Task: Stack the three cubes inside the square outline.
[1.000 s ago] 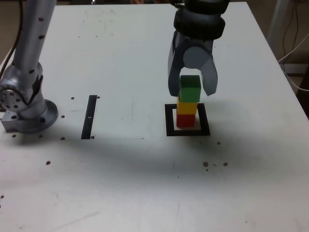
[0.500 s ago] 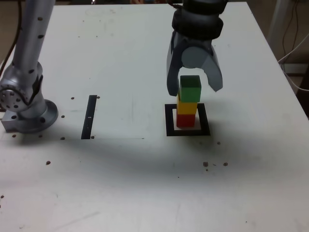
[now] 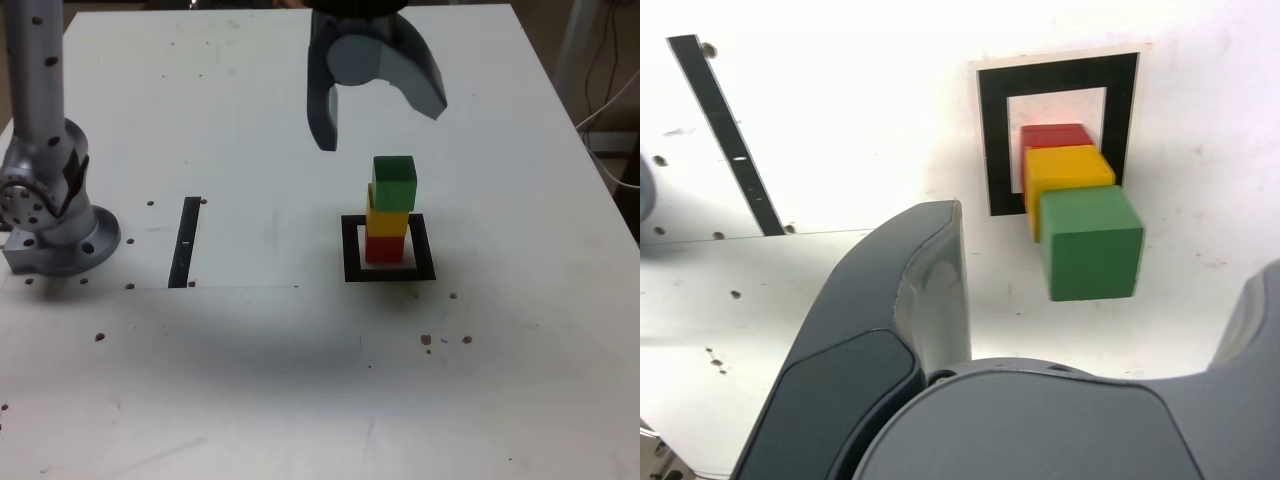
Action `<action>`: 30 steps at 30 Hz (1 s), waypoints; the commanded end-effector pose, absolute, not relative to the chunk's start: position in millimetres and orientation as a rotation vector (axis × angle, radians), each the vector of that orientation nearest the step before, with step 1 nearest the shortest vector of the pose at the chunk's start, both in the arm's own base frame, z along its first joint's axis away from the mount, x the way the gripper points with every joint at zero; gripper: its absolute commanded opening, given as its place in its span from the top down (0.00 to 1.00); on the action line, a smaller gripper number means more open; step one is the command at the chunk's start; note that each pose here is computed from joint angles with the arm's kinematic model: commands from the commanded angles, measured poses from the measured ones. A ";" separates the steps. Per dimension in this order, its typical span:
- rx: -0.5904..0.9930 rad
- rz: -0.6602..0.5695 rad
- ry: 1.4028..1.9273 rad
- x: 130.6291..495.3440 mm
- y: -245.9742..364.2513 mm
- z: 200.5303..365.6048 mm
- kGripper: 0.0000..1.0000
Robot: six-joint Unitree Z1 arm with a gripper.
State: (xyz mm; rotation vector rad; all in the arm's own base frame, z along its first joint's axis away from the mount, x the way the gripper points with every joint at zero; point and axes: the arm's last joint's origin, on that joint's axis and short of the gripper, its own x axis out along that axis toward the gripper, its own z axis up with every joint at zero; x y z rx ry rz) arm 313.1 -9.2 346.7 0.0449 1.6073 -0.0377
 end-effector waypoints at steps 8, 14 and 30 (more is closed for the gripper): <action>0.035 -0.037 1.629 279.1 -7.9 352.5 0.00; 0.034 -0.025 1.658 255.1 -7.0 344.9 0.00; 0.005 0.004 1.730 192.3 0.2 288.6 0.00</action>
